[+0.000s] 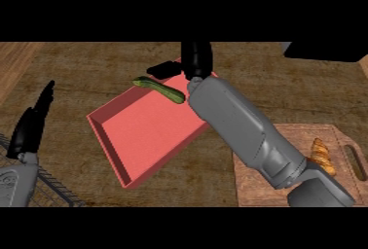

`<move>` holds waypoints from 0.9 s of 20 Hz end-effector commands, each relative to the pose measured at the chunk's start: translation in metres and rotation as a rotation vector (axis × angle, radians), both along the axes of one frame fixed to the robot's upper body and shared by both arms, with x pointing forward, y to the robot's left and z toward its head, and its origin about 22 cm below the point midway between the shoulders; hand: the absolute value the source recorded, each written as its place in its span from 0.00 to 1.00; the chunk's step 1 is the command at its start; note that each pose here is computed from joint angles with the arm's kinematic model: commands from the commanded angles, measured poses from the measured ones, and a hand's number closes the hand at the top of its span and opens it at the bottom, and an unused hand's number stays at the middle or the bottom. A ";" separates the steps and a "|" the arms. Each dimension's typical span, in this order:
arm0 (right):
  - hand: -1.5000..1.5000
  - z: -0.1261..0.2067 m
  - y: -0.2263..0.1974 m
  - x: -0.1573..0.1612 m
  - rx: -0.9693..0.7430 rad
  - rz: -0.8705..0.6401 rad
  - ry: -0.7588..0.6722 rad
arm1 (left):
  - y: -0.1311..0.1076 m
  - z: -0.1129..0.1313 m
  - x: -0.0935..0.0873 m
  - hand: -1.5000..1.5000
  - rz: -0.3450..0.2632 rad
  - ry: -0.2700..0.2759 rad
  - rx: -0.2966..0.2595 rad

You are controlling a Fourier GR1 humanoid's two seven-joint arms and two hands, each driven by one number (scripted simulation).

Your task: Pick the squash from the cutting board and place it in the cardboard box

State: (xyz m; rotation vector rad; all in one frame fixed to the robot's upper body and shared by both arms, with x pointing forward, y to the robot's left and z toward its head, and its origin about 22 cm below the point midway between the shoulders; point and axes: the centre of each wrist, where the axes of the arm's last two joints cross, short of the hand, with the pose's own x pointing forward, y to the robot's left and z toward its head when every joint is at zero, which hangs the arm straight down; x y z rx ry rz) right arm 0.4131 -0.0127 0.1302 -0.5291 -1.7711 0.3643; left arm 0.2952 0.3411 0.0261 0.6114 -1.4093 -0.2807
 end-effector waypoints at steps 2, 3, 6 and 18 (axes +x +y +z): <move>0.00 -0.004 -0.012 0.003 0.146 -0.012 -0.045 | 0.009 -0.012 -0.024 0.50 0.031 0.001 -0.009; 0.00 0.012 -0.026 0.014 0.165 0.020 -0.065 | 0.008 -0.007 -0.027 0.50 0.037 -0.006 -0.008; 0.00 0.009 -0.036 0.011 0.214 0.025 -0.067 | 0.001 -0.010 -0.021 0.50 0.053 0.014 -0.011; 0.00 -0.012 -0.197 -0.014 0.161 -0.028 -0.042 | 0.033 -0.024 -0.041 0.50 0.093 0.039 -0.027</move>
